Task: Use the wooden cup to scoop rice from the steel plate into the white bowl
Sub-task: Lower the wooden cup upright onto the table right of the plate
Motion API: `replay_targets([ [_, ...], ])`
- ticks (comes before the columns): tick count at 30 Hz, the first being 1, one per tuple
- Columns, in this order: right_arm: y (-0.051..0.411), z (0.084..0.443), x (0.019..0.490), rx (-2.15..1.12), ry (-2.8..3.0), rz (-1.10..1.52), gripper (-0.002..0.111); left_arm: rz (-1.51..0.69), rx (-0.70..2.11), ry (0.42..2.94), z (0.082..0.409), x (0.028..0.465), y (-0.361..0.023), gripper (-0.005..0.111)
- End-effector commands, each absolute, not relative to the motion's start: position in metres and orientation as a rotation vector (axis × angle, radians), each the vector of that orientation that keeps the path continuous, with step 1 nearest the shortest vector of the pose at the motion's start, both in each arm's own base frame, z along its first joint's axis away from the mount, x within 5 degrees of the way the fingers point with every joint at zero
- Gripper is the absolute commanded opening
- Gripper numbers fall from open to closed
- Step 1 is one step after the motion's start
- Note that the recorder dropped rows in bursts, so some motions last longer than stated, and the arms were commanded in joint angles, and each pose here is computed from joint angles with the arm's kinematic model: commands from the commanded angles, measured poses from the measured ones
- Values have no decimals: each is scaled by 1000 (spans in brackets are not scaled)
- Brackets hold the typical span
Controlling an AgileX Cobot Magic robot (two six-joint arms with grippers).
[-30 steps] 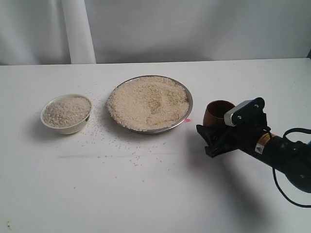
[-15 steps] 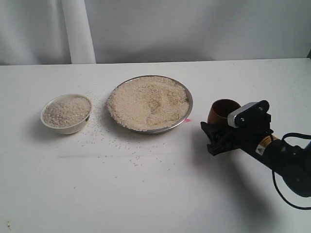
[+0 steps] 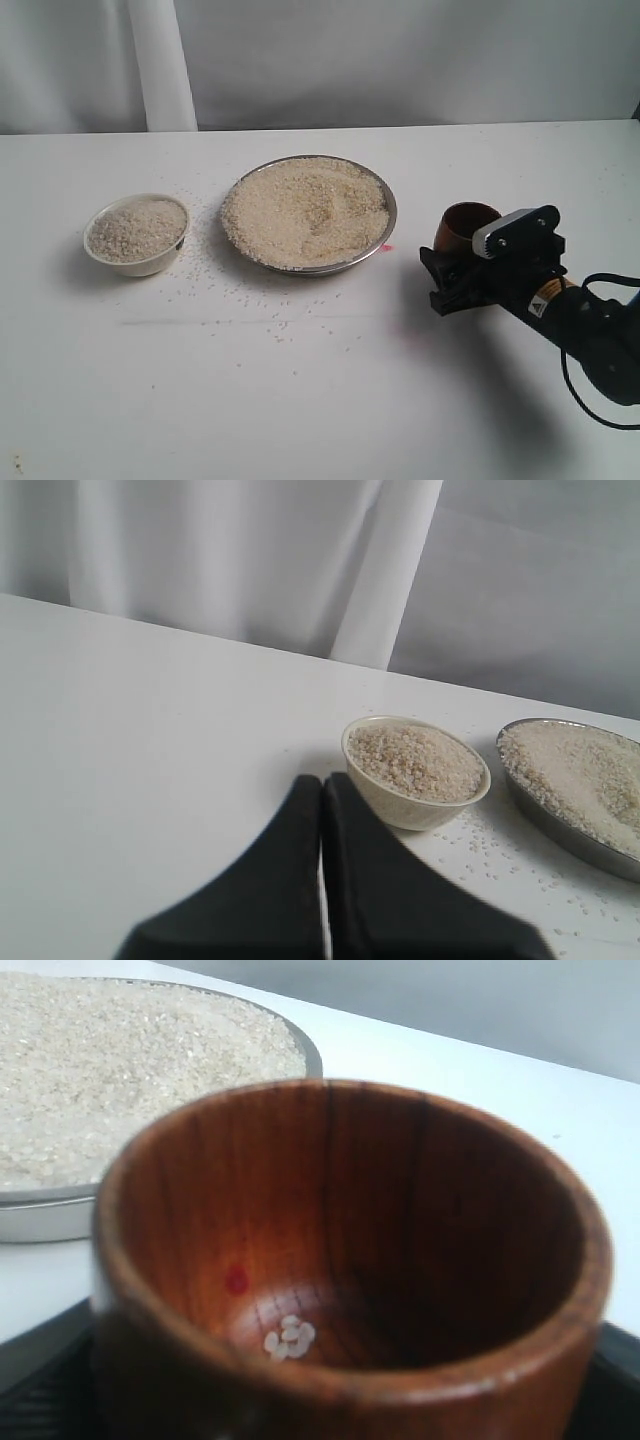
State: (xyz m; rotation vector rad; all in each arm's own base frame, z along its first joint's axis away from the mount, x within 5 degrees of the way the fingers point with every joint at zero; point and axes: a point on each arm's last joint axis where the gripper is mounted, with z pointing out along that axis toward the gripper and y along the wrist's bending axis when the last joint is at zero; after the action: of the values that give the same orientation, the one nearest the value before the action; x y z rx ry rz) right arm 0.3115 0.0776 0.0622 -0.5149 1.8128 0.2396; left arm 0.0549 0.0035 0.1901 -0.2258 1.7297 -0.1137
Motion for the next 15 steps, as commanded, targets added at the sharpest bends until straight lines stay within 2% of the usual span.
replay_targets([
  [1,75,62,313,-505,1824,234,62,-123,-226,1729,190,55,3,0],
  [10,86,61,310,-538,1822,257,84,-123,-226,1729,190,55,3,0],
  [15,85,61,310,-518,1827,245,86,-123,-226,1729,190,55,3,0],
])
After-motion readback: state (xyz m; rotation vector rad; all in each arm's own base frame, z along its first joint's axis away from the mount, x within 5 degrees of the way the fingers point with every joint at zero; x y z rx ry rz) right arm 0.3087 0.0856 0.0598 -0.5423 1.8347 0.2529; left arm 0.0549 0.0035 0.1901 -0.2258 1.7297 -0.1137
